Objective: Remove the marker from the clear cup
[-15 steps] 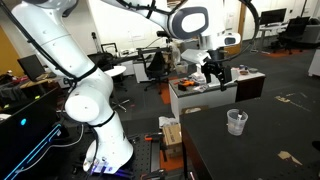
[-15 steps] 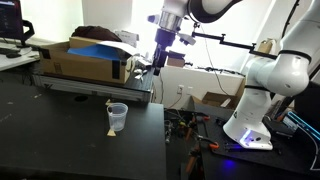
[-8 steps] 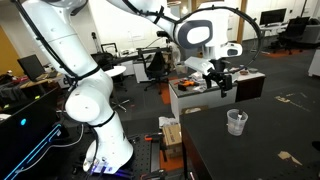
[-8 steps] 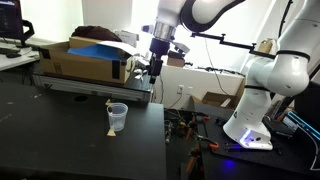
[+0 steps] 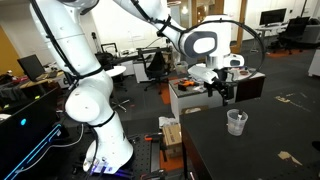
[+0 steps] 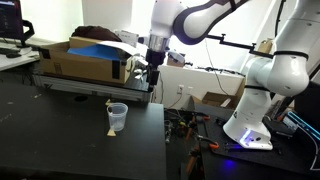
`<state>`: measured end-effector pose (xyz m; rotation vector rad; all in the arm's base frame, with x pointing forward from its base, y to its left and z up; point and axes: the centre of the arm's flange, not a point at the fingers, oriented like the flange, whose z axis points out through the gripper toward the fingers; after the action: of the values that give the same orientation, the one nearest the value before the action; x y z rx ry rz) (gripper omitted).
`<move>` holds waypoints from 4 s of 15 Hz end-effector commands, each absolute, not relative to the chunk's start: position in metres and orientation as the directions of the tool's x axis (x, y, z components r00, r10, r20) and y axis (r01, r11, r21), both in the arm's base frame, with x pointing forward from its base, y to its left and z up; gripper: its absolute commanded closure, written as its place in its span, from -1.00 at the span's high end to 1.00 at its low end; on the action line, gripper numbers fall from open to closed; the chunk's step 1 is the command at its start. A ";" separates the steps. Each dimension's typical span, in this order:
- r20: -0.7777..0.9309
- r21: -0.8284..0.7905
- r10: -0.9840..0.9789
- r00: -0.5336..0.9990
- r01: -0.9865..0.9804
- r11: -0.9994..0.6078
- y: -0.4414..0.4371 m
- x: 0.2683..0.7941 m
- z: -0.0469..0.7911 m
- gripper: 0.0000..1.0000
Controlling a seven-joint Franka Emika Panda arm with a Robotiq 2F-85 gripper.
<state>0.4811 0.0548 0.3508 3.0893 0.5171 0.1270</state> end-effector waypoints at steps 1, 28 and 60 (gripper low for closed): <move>0.073 0.026 0.324 0.943 0.323 -0.946 0.055 0.483 0.348 1.00; 0.314 0.046 0.348 0.883 0.352 -0.935 0.068 0.565 0.301 0.55; 0.254 0.015 0.400 0.881 0.410 -0.912 0.088 0.592 0.243 0.14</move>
<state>0.5813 0.0877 0.2405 3.0864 0.6551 0.3752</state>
